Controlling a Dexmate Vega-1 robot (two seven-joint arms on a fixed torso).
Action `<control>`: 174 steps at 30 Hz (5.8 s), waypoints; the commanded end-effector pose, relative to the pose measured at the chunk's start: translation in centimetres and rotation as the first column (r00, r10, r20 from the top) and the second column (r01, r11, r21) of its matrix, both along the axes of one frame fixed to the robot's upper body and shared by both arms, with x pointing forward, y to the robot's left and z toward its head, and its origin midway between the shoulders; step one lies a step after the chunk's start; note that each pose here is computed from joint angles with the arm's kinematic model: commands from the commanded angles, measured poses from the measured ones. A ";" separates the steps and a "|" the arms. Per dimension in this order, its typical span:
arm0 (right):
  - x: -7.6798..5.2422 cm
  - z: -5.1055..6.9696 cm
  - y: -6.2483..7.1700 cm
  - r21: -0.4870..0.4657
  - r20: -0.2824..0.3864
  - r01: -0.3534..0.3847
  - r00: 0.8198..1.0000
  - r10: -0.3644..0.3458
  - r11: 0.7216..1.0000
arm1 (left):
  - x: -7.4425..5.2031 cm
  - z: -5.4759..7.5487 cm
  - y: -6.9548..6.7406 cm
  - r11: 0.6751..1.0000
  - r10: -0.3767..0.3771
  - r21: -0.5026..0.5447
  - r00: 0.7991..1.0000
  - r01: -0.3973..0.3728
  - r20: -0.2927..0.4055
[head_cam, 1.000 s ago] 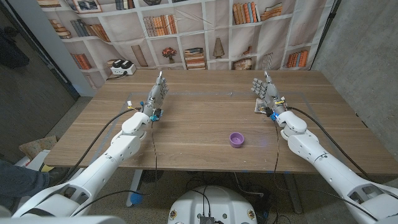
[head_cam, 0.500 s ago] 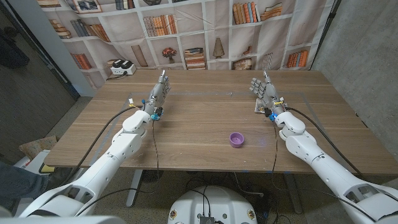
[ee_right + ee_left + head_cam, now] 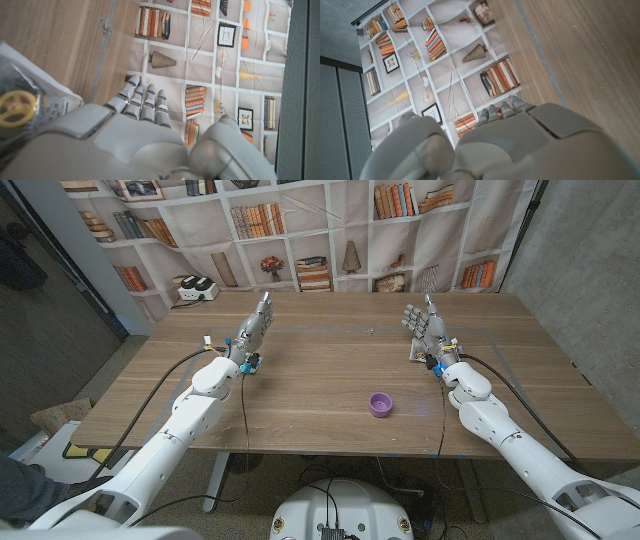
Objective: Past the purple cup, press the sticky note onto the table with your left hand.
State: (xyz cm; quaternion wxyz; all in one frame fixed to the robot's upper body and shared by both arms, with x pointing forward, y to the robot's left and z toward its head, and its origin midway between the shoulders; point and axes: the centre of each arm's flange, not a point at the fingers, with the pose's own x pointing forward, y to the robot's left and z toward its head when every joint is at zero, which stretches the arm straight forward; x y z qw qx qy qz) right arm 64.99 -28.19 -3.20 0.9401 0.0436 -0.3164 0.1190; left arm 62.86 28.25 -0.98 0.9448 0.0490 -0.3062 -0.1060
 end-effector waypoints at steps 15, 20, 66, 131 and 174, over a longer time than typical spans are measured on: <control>-0.5 0.2 0.9 -0.028 0.008 -0.008 1.000 0.008 1.000 | -2.2 -0.1 1.7 0.991 0.089 0.090 0.992 -0.098 0.094; -0.6 0.3 1.0 -0.037 0.004 -0.004 1.000 0.005 0.999 | -2.2 -0.4 2.4 0.990 0.089 0.093 0.986 -0.102 0.140; 0.2 0.7 2.0 -0.017 -0.007 0.009 1.000 -0.009 1.000 | -7.0 -2.8 5.4 0.708 0.549 0.245 0.734 -0.662 0.399; -1.1 0.2 1.0 0.015 -0.027 0.028 0.999 -0.027 1.000 | -7.7 -4.3 4.5 0.243 0.748 0.451 0.462 -0.859 0.476; -1.1 0.2 1.1 -0.006 -0.048 0.030 0.998 -0.030 1.000 | -4.6 -4.5 0.1 0.028 0.694 0.657 0.488 -0.753 0.529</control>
